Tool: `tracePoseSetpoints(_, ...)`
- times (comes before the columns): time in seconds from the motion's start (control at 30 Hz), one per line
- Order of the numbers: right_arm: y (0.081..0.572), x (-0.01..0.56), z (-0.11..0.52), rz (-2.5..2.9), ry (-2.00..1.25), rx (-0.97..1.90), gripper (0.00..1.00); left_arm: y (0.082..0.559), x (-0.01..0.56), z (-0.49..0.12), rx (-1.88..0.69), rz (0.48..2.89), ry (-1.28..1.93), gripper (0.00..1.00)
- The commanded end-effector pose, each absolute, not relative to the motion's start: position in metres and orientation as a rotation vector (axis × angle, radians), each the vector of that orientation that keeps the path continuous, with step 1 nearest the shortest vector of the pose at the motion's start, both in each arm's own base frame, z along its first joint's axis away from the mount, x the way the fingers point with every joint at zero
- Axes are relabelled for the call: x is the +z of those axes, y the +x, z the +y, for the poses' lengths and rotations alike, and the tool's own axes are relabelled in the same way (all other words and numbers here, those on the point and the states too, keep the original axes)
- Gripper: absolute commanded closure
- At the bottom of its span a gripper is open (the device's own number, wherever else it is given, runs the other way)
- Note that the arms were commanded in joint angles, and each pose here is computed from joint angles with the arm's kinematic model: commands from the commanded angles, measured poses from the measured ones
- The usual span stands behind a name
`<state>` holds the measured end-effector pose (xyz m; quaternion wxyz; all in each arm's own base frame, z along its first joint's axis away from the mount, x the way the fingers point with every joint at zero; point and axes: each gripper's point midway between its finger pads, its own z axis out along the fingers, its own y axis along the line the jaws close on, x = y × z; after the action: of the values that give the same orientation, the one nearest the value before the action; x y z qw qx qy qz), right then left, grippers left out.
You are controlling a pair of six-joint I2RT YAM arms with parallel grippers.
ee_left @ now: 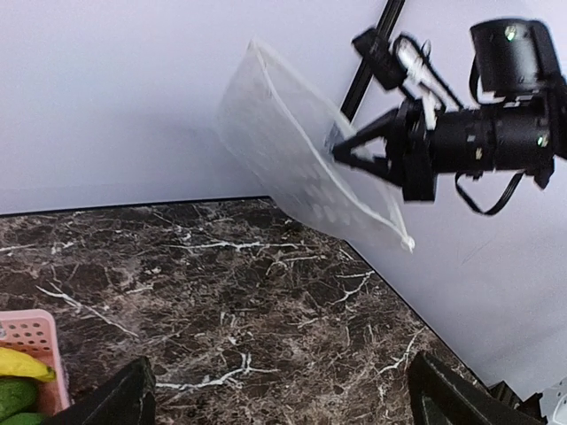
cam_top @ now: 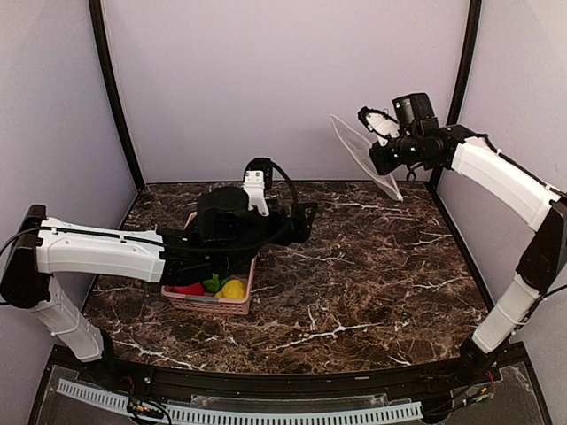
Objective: Place the food in the zip-top bag and seal the zipper
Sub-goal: Pass from the left arm to the right, then pick up the fake fruit from the bin.
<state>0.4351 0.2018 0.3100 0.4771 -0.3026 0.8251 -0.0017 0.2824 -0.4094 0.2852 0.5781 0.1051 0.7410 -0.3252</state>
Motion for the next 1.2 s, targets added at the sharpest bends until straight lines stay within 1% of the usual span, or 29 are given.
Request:
tracePoseSetpoints(0.0,0.401,0.232,0.228,2.143,-0.923,0.139,1.0,0.274,0.268,-0.364,-0.58,1.793,0.313,0.01)
tracePoseSetpoints(0.03,0.393,0.221,0.234,2.162,-0.95,0.212,1.0,0.271,0.276,-0.355,-0.564,1.774,0.322,0.01)
tracePoseSetpoints(0.07,0.386,0.211,0.24,2.179,-0.966,0.27,1.0,0.269,0.265,-0.347,-0.521,1.799,0.345,0.01)
tracePoseSetpoints(0.1,0.378,0.2,0.244,2.2,-0.984,0.324,1.0,0.267,0.271,-0.339,-0.506,1.79,0.354,0.01)
tracePoseSetpoints(0.13,0.373,0.194,0.247,2.209,-0.996,0.368,1.0,0.267,0.261,-0.331,-0.463,1.827,0.384,0.01)
tracePoseSetpoints(0.17,0.369,0.189,0.251,2.214,-1.005,0.402,1.0,0.266,0.265,-0.328,-0.466,1.838,0.392,0.01)
tracePoseSetpoints(0.2,0.366,0.186,0.254,2.213,-1.015,0.434,1.0,0.268,0.252,-0.318,-0.411,1.898,0.412,0.01)
tracePoseSetpoints(0.23,0.362,0.183,0.257,2.212,-1.023,0.464,1.0,0.27,0.253,-0.311,-0.397,1.923,0.382,0.01)
tracePoseSetpoints(0.27,0.359,0.183,0.26,2.207,-1.037,0.5,1.0,0.269,0.239,-0.3,-0.331,1.985,0.389,0.01)
tracePoseSetpoints(0.3,0.355,0.182,0.263,2.203,-1.051,0.533,1.0,0.272,0.24,-0.293,-0.307,2.008,0.335,0.01)
tracePoseSetpoints(0.4,0.341,0.187,0.271,2.154,-1.118,0.619,1.0,0.267,0.222,-0.267,-0.152,2.114,0.325,0.01)
tracePoseSetpoints(0.53,0.322,0.189,0.273,2.104,-1.178,0.697,1.0,0.267,0.22,-0.247,-0.002,2.142,0.338,0.01)
tracePoseSetpoints(0.6,0.315,0.192,0.271,2.078,-1.197,0.704,1.0,0.272,0.227,-0.24,0.064,2.09,0.343,0.01)
tracePoseSetpoints(0.73,0.304,0.209,0.254,2.023,-1.181,0.649,1.0,0.279,0.239,-0.245,0.152,2.031,0.475,0.01)
tracePoseSetpoints(0.87,0.293,0.212,0.243,2.023,-1.201,0.636,1.0,0.29,0.249,-0.222,0.331,2.011,0.352,0.01)
tracePoseSetpoints(0.9,0.292,0.21,0.243,2.028,-1.201,0.646,1.0,0.292,0.242,-0.214,0.377,2.038,0.366,0.01)
tracePoseSetpoints(0.97,0.294,0.208,0.242,2.0,-1.195,0.635,1.0,0.296,0.224,-0.217,0.376,2.126,0.451,0.01)
tracePoseSetpoints(1.0,0.294,0.21,0.242,1.959,-1.192,0.63,1.0,0.295,0.209,-0.229,0.321,2.189,0.533,0.01)
tracePoseSetpoints(1.07,0.3,0.215,0.239,1.919,-1.141,0.588,1.0,0.295,0.189,-0.231,0.283,2.29,0.57,0.01)
tracePoseSetpoints(1.17,0.316,0.224,0.226,1.93,-1.032,0.477,1.0,0.29,0.166,-0.227,0.22,2.416,0.55,0.07)
